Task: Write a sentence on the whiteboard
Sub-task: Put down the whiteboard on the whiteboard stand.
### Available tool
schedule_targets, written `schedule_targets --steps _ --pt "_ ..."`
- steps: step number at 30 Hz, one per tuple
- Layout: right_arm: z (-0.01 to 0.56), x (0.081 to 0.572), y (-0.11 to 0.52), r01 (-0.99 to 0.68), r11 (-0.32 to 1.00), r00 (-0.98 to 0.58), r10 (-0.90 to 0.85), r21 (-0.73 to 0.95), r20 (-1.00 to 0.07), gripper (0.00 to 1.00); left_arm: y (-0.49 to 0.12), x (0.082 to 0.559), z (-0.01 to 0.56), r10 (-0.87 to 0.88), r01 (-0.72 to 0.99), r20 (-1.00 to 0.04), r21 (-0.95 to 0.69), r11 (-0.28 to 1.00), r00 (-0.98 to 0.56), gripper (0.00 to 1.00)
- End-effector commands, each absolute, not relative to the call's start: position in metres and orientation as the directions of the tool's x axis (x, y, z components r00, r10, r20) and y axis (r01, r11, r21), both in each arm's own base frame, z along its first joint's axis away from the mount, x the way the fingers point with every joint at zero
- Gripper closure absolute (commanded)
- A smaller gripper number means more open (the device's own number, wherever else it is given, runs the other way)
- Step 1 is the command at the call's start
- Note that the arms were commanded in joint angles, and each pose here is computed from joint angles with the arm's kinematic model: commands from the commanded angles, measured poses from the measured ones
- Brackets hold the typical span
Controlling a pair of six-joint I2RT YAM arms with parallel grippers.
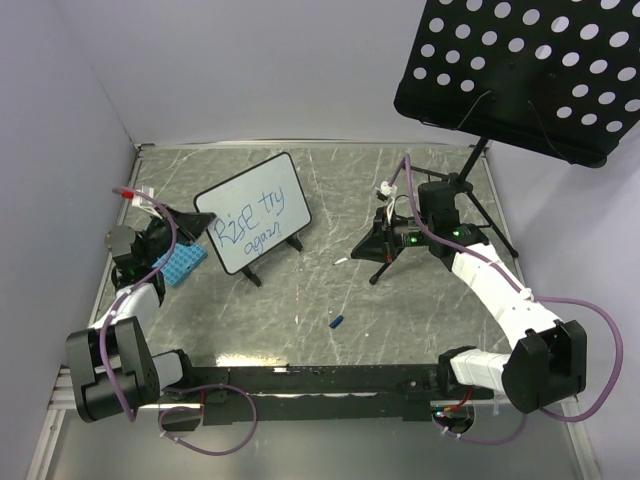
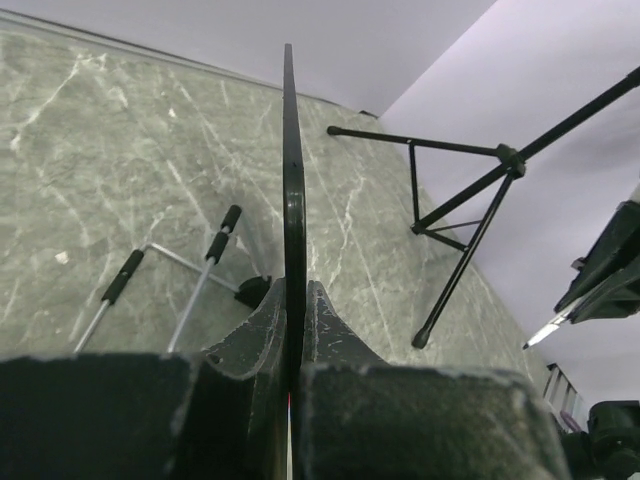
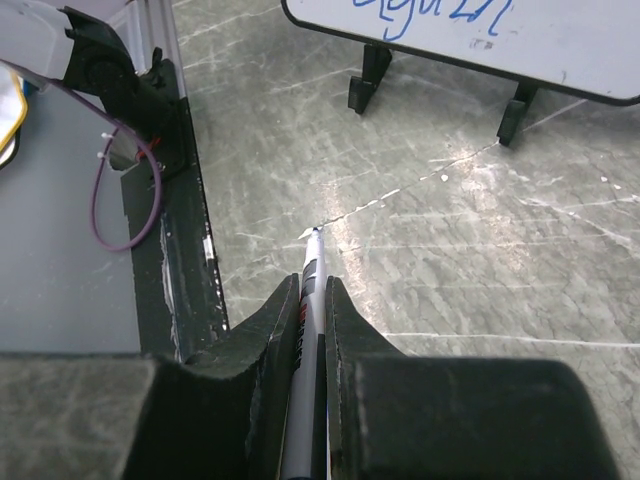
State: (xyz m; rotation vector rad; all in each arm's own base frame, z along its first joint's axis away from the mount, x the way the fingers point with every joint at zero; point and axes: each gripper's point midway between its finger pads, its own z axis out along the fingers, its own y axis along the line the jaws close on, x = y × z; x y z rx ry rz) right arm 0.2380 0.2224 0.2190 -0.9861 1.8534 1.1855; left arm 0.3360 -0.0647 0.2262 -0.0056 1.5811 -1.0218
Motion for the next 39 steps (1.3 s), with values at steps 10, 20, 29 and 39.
schedule_targets --steps 10,20,29,39 --pt "0.237 0.227 0.219 -0.914 0.232 -0.38 -0.193 0.334 -0.905 1.0 -0.051 0.343 0.219 -0.469 0.528 -0.844 -0.531 0.663 -0.26 0.99" --pt "0.238 0.226 0.22 -0.918 0.213 -0.374 -0.192 0.333 -0.907 1.0 -0.041 0.326 0.198 -0.504 0.387 -0.832 -0.555 0.737 -0.234 0.99" --pt "0.246 0.221 0.22 -0.927 0.196 -0.353 -0.181 0.319 -0.918 1.0 -0.031 0.321 0.179 -0.416 0.274 -0.897 -0.443 0.854 -0.151 0.99" --pt "0.253 0.218 0.216 -0.93 0.197 -0.344 -0.164 0.311 -0.925 1.0 -0.018 0.33 0.161 -0.355 0.251 -0.917 -0.392 0.885 -0.181 0.99"
